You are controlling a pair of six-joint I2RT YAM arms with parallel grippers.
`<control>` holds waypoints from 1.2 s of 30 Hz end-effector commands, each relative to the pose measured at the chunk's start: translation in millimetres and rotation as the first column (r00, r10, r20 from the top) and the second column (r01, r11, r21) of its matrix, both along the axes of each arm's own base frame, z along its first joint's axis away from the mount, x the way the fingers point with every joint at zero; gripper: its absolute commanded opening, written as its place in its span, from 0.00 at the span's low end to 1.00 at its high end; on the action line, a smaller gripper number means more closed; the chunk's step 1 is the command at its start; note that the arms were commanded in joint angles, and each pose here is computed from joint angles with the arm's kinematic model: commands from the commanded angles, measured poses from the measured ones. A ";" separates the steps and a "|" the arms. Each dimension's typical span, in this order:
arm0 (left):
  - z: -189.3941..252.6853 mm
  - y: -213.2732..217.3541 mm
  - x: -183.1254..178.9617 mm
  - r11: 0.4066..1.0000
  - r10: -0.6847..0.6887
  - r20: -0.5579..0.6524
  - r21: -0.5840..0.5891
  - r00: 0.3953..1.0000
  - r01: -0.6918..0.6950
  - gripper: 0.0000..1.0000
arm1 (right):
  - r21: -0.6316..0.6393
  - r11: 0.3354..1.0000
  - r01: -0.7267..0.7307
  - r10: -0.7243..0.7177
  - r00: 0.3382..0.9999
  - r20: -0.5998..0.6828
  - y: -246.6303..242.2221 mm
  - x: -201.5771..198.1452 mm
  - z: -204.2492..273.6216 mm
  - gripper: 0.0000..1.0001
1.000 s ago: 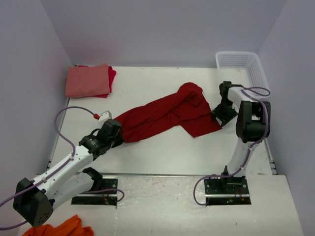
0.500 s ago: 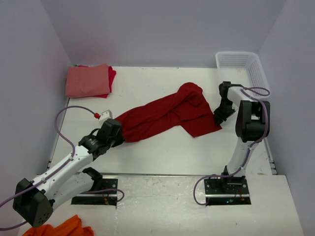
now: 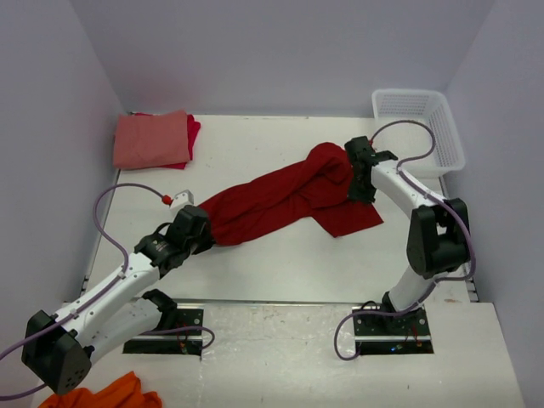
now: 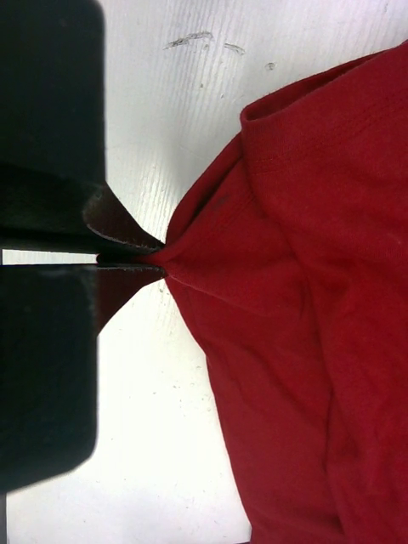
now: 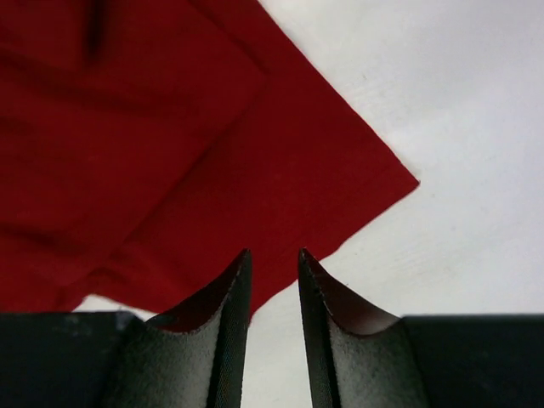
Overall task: Fold and stack the t-shirts
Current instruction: Flatten out the tshirt
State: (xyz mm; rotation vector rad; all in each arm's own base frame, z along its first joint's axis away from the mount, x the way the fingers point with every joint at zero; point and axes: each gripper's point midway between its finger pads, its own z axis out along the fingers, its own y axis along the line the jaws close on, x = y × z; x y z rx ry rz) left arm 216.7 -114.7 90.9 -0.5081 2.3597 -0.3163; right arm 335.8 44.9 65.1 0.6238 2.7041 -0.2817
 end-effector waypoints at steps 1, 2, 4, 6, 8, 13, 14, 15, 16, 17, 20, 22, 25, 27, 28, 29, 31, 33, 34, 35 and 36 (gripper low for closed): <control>8.3 -2.5 4.1 1.000 -0.007 0.025 -0.016 1.000 0.008 0.00 | -0.029 0.997 -0.072 0.077 0.973 0.216 3.1 28.6 55.4 0.31; 7.6 -2.0 3.3 1.000 -0.008 0.021 -0.013 1.000 0.008 0.00 | -0.023 0.997 -0.078 0.082 0.970 0.228 5.1 29.1 61.5 0.31; 7.8 -1.6 2.3 1.000 -0.005 0.021 -0.015 1.000 0.005 0.00 | 0.010 0.995 -0.095 0.089 0.963 0.255 13.5 29.5 72.6 0.37; 8.7 0.5 2.6 1.000 0.005 0.027 -0.013 1.000 -0.005 0.00 | 0.076 0.987 -0.143 0.121 0.963 0.242 28.0 29.2 70.3 0.29; 10.9 0.2 3.5 1.000 0.006 0.033 -0.016 0.999 -0.006 0.00 | 0.096 0.984 -0.152 0.133 0.975 0.180 34.1 27.3 57.2 0.00; 14.4 0.1 4.6 1.000 0.009 0.037 -0.017 0.999 -0.009 0.00 | 0.132 0.964 -0.229 0.227 0.973 0.033 58.9 21.5 21.2 0.00; 16.0 -0.2 5.2 1.000 0.008 0.041 -0.018 0.999 -0.008 0.00 | 0.152 0.958 -0.243 0.242 0.970 0.022 65.3 19.1 17.0 0.00; 16.4 -0.2 5.2 1.000 0.008 0.041 -0.018 0.999 -0.008 0.00 | 0.168 0.952 -0.256 0.257 0.966 0.013 72.2 15.9 12.4 0.00; 16.1 0.6 4.5 1.000 0.008 0.037 -0.013 0.999 -0.008 0.00 | 0.177 0.951 -0.255 0.259 0.966 -0.001 74.6 13.7 7.4 0.00; 16.4 0.5 4.4 1.000 0.006 0.037 -0.013 0.999 -0.006 0.00 | 0.192 0.947 -0.257 0.263 0.965 -0.009 78.6 11.2 5.0 0.00; 18.0 -0.1 4.3 1.000 0.000 0.039 -0.013 0.999 0.000 0.00 | 0.194 0.945 -0.264 0.276 0.961 -0.037 85.2 4.4 -5.1 0.00; 18.9 -1.2 4.0 1.000 -0.005 0.040 -0.017 0.999 0.006 0.00 | 0.211 0.938 -0.274 0.292 0.955 -0.058 92.4 -1.8 -10.1 0.00; 20.1 -2.9 4.4 1.000 -0.012 0.040 -0.021 0.999 0.013 0.00 | 0.228 0.931 -0.284 0.310 0.947 -0.087 100.8 -10.0 -18.5 0.00; 22.0 -3.5 4.8 1.000 -0.014 0.046 -0.025 0.999 0.015 0.00 | 0.238 0.927 -0.289 0.320 0.942 -0.101 107.7 -15.6 -23.7 0.00; 23.1 -3.7 5.3 0.999 -0.013 0.049 -0.028 0.999 0.015 0.00 | 0.243 0.926 -0.290 0.322 0.940 -0.107 111.0 -17.5 -25.7 0.00; 25.5 -4.0 5.7 0.999 -0.016 0.055 -0.029 0.998 0.018 0.00 | 0.242 0.926 -0.289 0.325 0.938 -0.124 114.0 -20.8 -30.3 0.00; 27.2 -4.1 5.9 0.999 -0.017 0.059 -0.030 0.998 0.019 0.00 | 0.242 0.927 -0.287 0.325 0.936 -0.134 116.9 -21.5 -33.5 0.00; 28.0 -4.2 5.6 0.999 -0.018 0.061 -0.032 0.998 0.020 0.00 | 0.234 0.933 -0.273 0.312 0.939 -0.147 118.1 -21.6 -40.9 0.00; 28.7 -4.3 5.4 0.999 -0.020 0.062 -0.033 0.998 0.022 0.00 | 0.231 0.936 -0.266 0.305 0.940 -0.153 118.0 -21.1 -43.3 0.00; 29.7 -4.6 5.2 0.999 -0.021 0.064 -0.036 0.998 0.023 0.00 | 0.219 0.941 -0.257 0.294 0.942 -0.160 116.3 -20.4 -45.9 0.00; 29.2 -4.5 4.6 0.999 -0.022 0.061 -0.035 0.998 0.024 0.00 | 0.218 0.944 -0.248 0.285 0.945 -0.161 116.9 -19.0 -48.3 0.00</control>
